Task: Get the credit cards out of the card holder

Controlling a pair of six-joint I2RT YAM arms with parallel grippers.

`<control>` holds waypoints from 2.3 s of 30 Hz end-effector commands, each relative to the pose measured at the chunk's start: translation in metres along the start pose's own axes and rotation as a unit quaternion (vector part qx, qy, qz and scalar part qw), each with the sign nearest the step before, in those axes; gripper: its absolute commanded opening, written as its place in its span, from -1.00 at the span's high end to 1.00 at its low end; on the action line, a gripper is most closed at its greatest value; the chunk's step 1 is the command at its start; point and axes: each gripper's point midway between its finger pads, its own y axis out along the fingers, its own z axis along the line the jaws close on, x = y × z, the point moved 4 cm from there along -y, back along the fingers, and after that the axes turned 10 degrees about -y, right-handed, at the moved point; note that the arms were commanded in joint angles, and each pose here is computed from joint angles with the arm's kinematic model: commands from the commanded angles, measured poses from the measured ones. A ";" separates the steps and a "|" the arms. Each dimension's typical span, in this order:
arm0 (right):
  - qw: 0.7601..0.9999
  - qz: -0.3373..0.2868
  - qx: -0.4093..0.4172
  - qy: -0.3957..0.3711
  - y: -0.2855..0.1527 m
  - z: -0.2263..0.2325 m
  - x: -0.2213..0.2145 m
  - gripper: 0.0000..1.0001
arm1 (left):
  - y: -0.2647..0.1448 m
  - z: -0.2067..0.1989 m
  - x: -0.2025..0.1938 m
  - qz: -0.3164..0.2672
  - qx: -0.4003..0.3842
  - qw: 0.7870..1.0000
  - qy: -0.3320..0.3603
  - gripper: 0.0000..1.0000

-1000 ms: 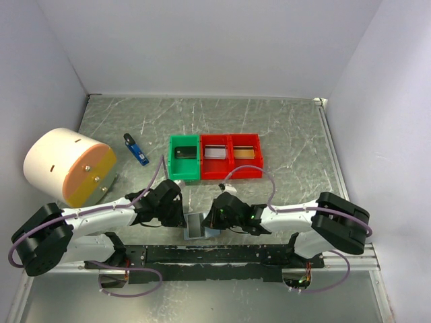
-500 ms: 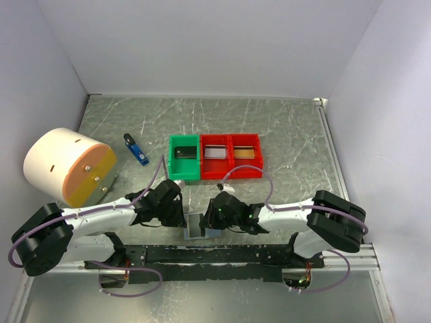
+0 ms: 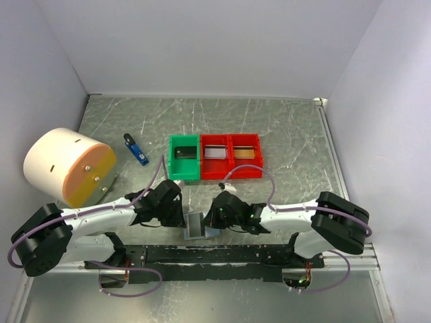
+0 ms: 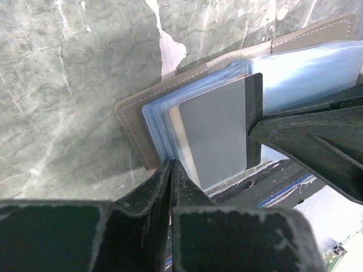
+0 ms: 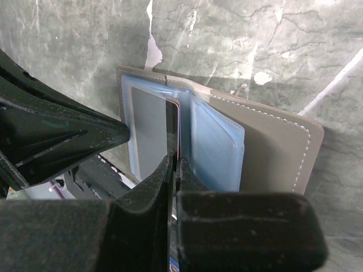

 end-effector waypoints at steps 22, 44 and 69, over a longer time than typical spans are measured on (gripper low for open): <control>0.999 0.014 -0.030 0.001 0.004 -0.017 -0.006 1.00 | -0.009 -0.039 0.011 -0.008 -0.073 0.997 0.025 0.41; 0.999 0.009 -0.034 -0.004 -0.008 -0.024 -0.004 1.00 | 0.013 0.005 -0.006 0.006 0.023 1.000 -0.004 0.54; 0.999 0.018 -0.011 0.025 0.006 -0.024 -0.011 0.65 | 0.010 0.004 -0.004 0.005 0.032 0.999 0.002 0.58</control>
